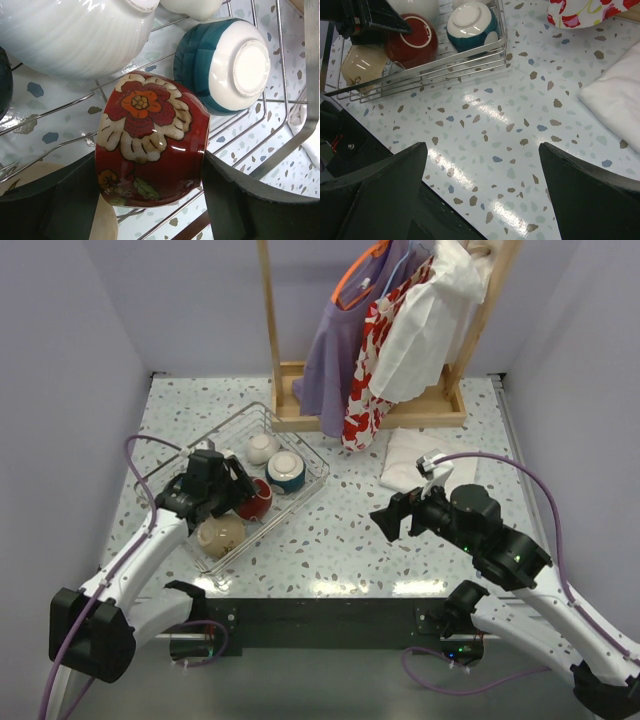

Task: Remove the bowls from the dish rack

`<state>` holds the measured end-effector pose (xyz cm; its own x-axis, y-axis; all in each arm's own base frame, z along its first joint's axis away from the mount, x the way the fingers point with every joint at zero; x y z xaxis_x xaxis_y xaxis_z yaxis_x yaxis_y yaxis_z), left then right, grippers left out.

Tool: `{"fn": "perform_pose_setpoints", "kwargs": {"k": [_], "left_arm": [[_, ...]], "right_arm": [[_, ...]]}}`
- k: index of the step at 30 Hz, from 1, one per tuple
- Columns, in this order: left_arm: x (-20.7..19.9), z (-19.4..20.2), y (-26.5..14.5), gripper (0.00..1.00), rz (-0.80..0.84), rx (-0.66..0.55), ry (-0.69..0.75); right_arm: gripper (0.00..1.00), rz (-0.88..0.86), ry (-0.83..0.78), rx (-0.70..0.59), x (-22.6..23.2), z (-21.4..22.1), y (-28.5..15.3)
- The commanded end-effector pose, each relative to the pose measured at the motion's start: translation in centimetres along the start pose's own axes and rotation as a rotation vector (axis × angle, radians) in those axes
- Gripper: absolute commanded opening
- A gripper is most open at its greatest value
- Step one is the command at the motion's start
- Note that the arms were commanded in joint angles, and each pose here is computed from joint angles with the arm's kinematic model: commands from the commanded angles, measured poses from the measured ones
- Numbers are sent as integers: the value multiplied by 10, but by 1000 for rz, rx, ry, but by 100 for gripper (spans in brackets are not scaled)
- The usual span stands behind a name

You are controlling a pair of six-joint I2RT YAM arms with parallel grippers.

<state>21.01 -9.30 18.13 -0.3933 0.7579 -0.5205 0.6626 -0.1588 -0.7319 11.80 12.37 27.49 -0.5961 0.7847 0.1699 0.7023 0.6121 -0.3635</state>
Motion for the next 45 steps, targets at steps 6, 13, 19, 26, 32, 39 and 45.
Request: {"fn": "perform_pose_setpoints", "kwargs": {"k": [6,13,19,26,32,39,45], "left_arm": [[-19,-7,-19,63,85,-19,-48],[-32,-16,-30,54,144,-44,-50],[-43,-24,-39,42,192,-56,-31],[-53,-32,-48,26,240,-72,35],[-66,-38,-54,17,313,-50,148],[-82,-49,-69,10,397,-62,272],[-90,-50,-73,4,464,-54,395]], "right_arm": [[99,-4,-10,-41,1,-7,-4],[99,-4,-11,-39,1,-7,-6],[99,-1,-7,-38,1,-9,-7],[99,15,-9,-40,0,-11,-8],[99,18,3,-35,1,-13,-6],[99,4,29,-36,4,-18,-1],[99,-25,71,-2,11,-27,6]]}}
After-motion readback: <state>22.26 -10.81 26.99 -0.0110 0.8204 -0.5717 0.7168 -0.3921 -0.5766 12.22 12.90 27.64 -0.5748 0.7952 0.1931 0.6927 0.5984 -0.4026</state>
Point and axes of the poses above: each gripper's point midway between its finger pads, its own y axis out along the fingers, its own x axis along the line the jaws close on, z = x × y, the point moved 9 cm from there along -y, back along the fingers, and after that the axes turned 6 degrees about -y, right-handed, at the moved point
